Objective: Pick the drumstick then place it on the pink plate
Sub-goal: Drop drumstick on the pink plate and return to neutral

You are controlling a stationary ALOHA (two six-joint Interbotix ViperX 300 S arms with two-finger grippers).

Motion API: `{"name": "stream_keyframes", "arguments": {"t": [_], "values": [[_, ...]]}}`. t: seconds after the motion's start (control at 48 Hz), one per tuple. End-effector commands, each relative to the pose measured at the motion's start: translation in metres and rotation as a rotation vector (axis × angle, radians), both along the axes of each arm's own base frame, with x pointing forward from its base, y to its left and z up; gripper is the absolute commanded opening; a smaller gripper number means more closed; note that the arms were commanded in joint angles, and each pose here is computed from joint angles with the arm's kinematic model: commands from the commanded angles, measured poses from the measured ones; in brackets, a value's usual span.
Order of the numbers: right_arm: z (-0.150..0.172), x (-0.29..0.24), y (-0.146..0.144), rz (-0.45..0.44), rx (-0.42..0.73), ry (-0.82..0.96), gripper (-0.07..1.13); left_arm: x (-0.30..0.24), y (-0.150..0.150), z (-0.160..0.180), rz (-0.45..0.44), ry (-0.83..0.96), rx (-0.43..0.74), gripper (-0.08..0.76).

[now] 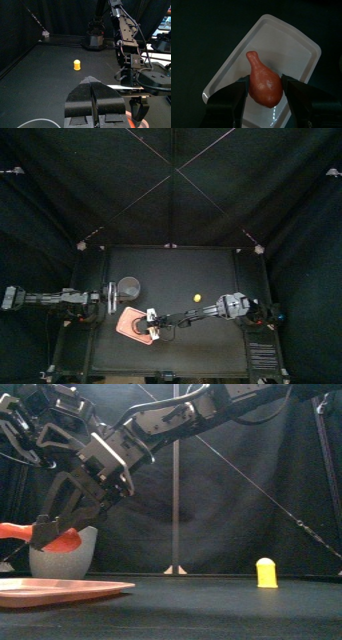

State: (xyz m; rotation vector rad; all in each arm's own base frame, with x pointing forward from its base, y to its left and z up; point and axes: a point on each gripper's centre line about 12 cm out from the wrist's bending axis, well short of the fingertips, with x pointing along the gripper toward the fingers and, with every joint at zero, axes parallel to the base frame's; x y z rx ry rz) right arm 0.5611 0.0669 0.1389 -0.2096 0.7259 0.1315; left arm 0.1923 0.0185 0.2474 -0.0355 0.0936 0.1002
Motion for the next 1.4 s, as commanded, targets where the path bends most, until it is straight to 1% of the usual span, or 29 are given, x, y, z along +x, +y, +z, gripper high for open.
{"name": "stream_keyframes", "arguments": {"t": [0.021,0.125,0.375,0.625,0.708,0.979,1.167,1.396], "values": [[0.029,0.007,-0.002,-0.008,0.013,-0.066,0.87,0.001,0.0,0.005,0.002,-0.017,0.0,0.063],[0.03,0.007,-0.003,-0.009,0.013,-0.071,0.91,0.001,0.0,0.004,0.002,-0.015,0.0,0.063],[0.034,0.008,-0.004,-0.01,0.015,-0.082,0.91,0.001,0.0,0.002,0.003,-0.011,-0.003,0.063],[0.056,-0.002,-0.004,-0.008,0.021,-0.113,0.91,0.0,0.001,-0.001,0.005,-0.003,-0.013,0.063],[0.063,-0.01,-0.004,-0.014,0.046,-0.136,0.91,0.0,0.001,-0.002,0.008,-0.002,-0.016,0.063],[0.089,-0.056,-0.007,-0.041,0.189,-0.333,0.91,0.0,0.001,-0.002,0.008,-0.001,-0.013,0.063],[0.089,-0.097,-0.014,-0.07,0.244,-0.401,0.91,0.0,0.001,-0.002,0.006,-0.003,-0.013,0.063],[0.104,-0.146,-0.025,-0.127,0.319,-0.534,0.91,-0.001,0.001,-0.003,0.007,0.0,-0.012,0.063]]}}
